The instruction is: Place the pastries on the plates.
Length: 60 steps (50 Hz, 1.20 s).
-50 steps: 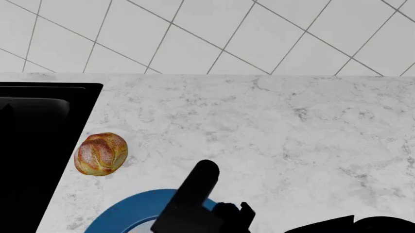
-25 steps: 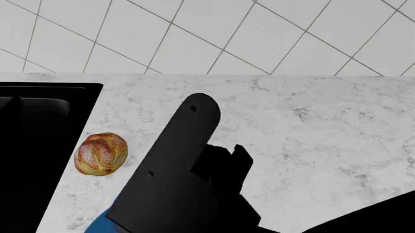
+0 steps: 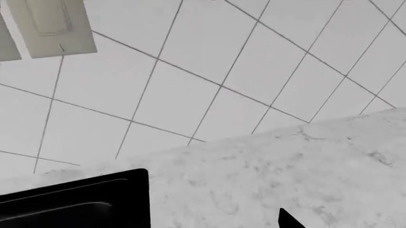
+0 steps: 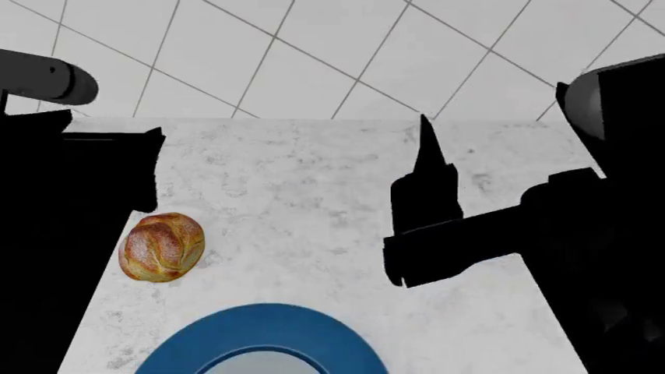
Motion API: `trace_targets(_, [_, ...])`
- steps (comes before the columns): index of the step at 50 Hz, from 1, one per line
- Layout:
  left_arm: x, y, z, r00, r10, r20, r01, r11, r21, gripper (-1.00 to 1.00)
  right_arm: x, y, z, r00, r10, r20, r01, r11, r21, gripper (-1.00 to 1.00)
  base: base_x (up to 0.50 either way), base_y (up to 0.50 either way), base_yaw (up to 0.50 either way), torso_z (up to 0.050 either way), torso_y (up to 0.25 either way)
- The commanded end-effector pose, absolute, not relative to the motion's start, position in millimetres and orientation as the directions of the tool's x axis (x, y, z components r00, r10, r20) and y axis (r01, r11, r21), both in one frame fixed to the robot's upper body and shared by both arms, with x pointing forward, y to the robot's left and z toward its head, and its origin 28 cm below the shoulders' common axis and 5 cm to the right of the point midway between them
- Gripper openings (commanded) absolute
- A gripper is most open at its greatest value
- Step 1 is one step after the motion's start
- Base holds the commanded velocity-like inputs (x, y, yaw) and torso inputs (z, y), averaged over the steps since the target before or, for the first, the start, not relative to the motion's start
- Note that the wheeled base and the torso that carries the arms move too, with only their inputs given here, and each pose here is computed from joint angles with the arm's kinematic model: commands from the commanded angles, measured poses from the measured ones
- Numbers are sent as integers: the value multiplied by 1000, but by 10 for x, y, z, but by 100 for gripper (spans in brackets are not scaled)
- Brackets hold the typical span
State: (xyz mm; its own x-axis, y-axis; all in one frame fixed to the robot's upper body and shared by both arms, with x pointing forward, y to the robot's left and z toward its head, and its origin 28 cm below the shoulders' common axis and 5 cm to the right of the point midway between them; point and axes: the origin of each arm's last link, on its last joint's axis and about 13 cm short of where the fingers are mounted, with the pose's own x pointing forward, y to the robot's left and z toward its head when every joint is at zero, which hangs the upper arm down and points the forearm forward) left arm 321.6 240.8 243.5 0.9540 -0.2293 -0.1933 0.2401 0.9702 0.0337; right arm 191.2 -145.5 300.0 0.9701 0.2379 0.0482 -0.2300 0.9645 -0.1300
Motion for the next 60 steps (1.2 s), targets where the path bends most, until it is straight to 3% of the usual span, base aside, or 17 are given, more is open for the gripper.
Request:
trace_targets(1, [3641, 2360, 2311, 896, -215, -389, 251, 967, 44, 100, 1875, -1599, 2921, 993, 69, 96, -64, 996, -59, 100, 0, 0, 0, 0, 0])
trace_targets(34, [3440, 2285, 1867, 848, -160, -506, 216, 975, 54, 100, 1737, -1699, 2791, 997, 62, 38, -62, 998, -6, 100, 0, 0, 0, 0, 0])
trace_targets(60, [3480, 2231, 1820, 844, -151, -515, 225, 971, 84, 100, 1715, -1698, 2760, 998, 60, 30, -60, 998, 14, 100, 0, 0, 0, 0, 0])
